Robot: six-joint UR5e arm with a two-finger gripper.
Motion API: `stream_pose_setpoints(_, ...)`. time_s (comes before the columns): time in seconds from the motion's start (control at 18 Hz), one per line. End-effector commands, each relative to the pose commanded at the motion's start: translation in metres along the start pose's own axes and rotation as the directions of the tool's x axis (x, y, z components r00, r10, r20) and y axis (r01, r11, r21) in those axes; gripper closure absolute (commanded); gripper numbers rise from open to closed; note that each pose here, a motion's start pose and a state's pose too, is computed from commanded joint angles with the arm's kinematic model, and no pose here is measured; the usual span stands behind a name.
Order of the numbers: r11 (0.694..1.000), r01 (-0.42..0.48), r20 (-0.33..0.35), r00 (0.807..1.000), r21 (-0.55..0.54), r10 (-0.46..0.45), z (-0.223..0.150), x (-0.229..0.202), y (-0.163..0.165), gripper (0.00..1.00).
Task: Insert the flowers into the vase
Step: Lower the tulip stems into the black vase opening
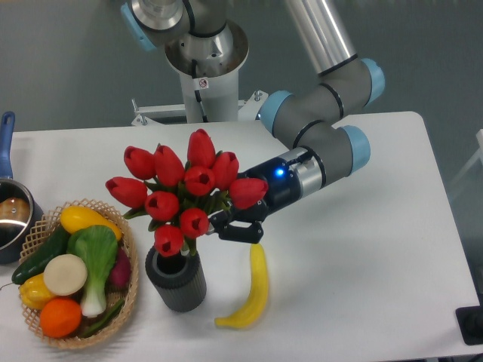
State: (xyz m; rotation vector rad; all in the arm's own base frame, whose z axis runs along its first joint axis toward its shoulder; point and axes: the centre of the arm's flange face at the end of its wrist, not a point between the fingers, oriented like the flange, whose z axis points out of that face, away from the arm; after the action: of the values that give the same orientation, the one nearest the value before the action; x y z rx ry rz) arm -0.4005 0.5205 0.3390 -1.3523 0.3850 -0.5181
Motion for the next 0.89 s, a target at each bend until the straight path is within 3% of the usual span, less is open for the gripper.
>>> stream_pose_setpoints(0.89,1.000,-0.021,0.008,1.000,0.006,0.021,-0.001,0.019,0.048,0.84)
